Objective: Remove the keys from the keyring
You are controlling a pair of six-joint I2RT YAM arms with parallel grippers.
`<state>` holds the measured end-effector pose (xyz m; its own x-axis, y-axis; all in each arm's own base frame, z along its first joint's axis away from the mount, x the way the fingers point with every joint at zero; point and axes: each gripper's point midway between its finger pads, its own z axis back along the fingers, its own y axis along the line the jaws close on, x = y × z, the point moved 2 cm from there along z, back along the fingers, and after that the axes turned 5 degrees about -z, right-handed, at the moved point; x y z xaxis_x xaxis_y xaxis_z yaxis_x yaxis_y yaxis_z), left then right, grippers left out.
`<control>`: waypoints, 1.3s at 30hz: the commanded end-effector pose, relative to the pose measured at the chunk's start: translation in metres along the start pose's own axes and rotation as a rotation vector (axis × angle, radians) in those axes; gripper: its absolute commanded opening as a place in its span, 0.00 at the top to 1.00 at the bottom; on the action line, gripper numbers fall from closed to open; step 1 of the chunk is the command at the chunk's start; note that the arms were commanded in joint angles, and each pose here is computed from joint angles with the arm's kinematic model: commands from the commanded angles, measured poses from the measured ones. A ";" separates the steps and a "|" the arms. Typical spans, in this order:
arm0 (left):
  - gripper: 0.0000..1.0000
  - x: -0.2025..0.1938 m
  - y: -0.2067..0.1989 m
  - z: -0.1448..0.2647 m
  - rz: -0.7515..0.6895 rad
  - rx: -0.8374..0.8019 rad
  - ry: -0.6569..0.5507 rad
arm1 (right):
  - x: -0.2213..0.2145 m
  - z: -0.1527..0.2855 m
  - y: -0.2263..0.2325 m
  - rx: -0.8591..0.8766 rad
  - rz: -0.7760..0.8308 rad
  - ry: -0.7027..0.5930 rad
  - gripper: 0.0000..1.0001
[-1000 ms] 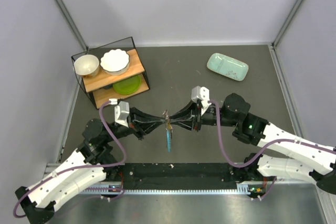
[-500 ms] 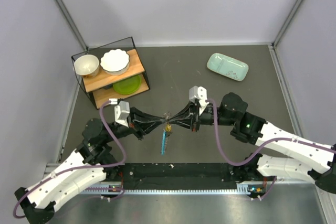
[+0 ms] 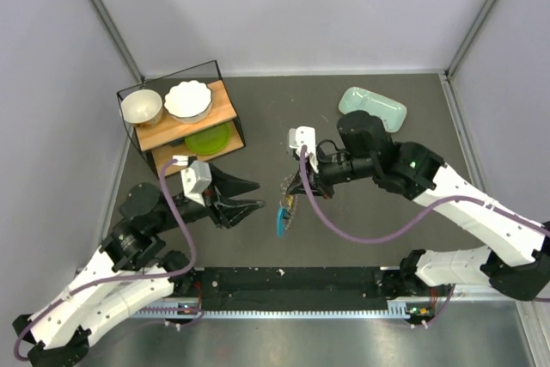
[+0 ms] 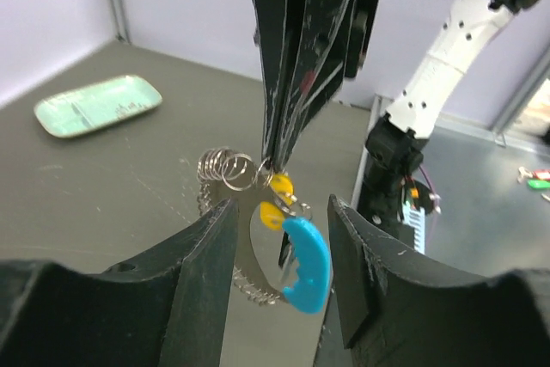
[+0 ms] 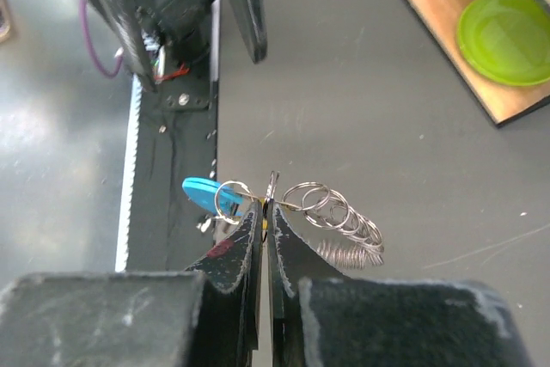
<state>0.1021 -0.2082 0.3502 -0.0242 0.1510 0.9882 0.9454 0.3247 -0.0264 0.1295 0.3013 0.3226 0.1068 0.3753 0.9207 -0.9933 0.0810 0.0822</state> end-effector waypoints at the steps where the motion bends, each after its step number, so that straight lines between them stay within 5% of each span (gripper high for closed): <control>1: 0.49 -0.006 -0.012 -0.003 0.011 -0.096 0.085 | 0.001 0.020 0.022 0.126 0.013 0.128 1.00; 12: 0.54 0.000 -0.032 -0.014 0.104 -0.253 0.128 | 0.018 0.018 0.050 0.331 -0.092 0.134 1.00; 19: 0.60 -0.015 -0.032 -0.026 0.197 -0.277 0.202 | 0.014 0.008 0.047 0.348 -0.114 0.148 1.00; 39: 0.63 -0.030 -0.033 -0.029 0.160 -0.326 0.206 | 0.016 -0.001 0.044 0.348 -0.129 0.106 1.00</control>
<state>0.0804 -0.2486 0.3236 0.2158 -0.0462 0.9753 0.9764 0.0129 -0.2155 0.0913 0.3107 0.3199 0.2496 0.5508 0.7964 -0.9192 -0.1239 0.3738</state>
